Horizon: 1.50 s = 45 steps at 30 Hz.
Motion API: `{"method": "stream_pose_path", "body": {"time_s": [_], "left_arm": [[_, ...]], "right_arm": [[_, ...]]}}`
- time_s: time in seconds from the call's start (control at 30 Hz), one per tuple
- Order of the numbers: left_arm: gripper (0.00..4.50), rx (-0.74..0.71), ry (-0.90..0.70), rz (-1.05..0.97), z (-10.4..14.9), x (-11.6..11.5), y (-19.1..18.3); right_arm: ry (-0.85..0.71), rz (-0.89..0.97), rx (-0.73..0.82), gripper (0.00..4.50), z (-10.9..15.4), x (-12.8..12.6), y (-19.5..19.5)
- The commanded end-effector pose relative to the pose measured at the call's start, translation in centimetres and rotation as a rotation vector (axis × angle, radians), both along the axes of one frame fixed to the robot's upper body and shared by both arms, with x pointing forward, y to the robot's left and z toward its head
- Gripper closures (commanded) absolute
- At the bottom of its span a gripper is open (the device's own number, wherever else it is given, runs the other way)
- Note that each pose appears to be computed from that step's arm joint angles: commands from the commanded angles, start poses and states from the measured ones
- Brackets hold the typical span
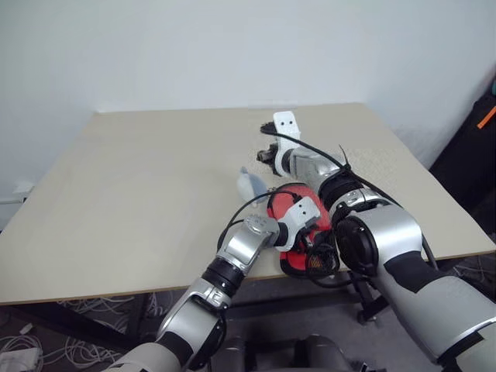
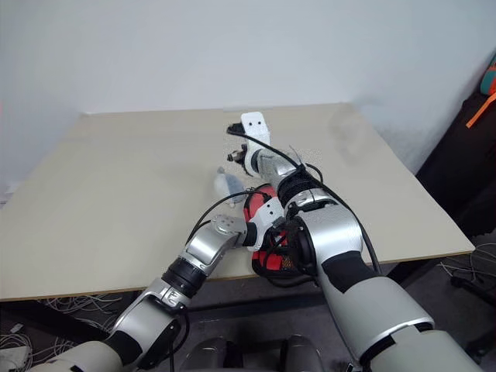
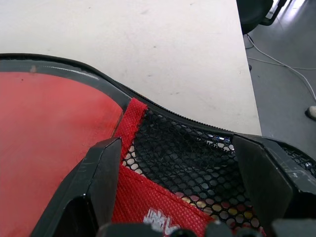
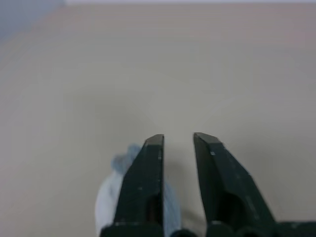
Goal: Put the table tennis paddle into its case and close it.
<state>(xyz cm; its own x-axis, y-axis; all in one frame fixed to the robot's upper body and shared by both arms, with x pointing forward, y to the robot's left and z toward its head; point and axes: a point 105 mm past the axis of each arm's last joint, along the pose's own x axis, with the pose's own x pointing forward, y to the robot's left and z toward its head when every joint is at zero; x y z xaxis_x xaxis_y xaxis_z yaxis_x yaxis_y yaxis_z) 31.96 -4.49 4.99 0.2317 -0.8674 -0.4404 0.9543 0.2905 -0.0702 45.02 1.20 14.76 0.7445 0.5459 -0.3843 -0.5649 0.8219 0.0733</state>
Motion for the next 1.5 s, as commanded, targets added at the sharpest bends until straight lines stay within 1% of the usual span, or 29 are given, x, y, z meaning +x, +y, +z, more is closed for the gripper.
{"method": "stream_pose_path", "body": {"time_s": [0.03,0.17,0.2,0.23,0.37,0.57,0.9,1.0,1.07,1.17,1.23,1.27,1.33,1.37,1.4,1.5], "left_arm": [[0.77,0.066,0.083,0.023,-2.4,-0.5,0.9],[0.77,0.067,0.089,0.031,-2.5,-0.5,1.0],[0.77,0.067,0.089,0.032,-2.5,-0.5,1.0],[0.77,0.067,0.089,0.033,-2.5,-0.5,1.0],[0.77,0.07,0.087,0.041,-2.5,-0.5,1.2],[0.77,0.071,0.092,0.059,-2.6,-0.4,1.6],[0.77,0.07,0.093,0.065,-2.6,-0.6,1.5],[0.77,0.068,0.092,0.064,-2.6,-0.6,1.4],[0.77,0.068,0.092,0.064,-2.6,-0.6,1.3],[0.77,0.068,0.095,0.064,-2.6,-0.6,1.3],[0.77,0.069,0.096,0.063,-2.6,-0.6,1.3],[0.77,0.07,0.097,0.063,-2.6,-0.6,1.3],[0.77,0.07,0.1,0.064,-2.6,-0.5,1.3],[0.77,0.069,0.103,0.065,-2.6,-0.5,1.3],[0.77,0.069,0.107,0.067,-2.7,-0.5,1.3],[0.77,0.067,0.121,0.071,-2.7,-0.6,1.3]], "right_arm": [[0.014,0.023,-0.035,1.96,-0.5,-0.5,0.8],[0.076,0.062,-0.068,0.5,-2.5,-1.6,2.0],[0.081,0.061,-0.079,0.18,-2.8,-1.8,2.1],[0.082,0.06,-0.09,0.02,-3.1,-1.9,2.2],[0.142,0.065,-0.097,0.02,-4.6,-2.8,2.7],[0.161,0.067,-0.123,0.02,-5.1,-3.1,2.9],[0.118,0.033,-0.244,0.02,-6.3,-3.0,2.2],[0.124,0.044,-0.248,0.62,-6.5,-3.2,2.4],[0.13,0.047,-0.248,1.26,-6.6,-3.3,2.4],[0.138,0.05,-0.236,2.35,-6.6,-3.4,2.5],[0.144,0.044,-0.193,3.07,-6.2,-3.3,2.8],[0.144,0.04,-0.168,3.33,-5.9,-3.2,2.9],[0.149,0.028,-0.093,4.04,-4.9,-3.0,3.3],[0.151,0.014,-0.055,4.32,-4.4,-2.8,3.4],[0.152,0.0,-0.021,4.48,-3.9,-2.6,3.4],[0.16,-0.049,0.091,4.48,-2.3,-1.9,3.3]]}}
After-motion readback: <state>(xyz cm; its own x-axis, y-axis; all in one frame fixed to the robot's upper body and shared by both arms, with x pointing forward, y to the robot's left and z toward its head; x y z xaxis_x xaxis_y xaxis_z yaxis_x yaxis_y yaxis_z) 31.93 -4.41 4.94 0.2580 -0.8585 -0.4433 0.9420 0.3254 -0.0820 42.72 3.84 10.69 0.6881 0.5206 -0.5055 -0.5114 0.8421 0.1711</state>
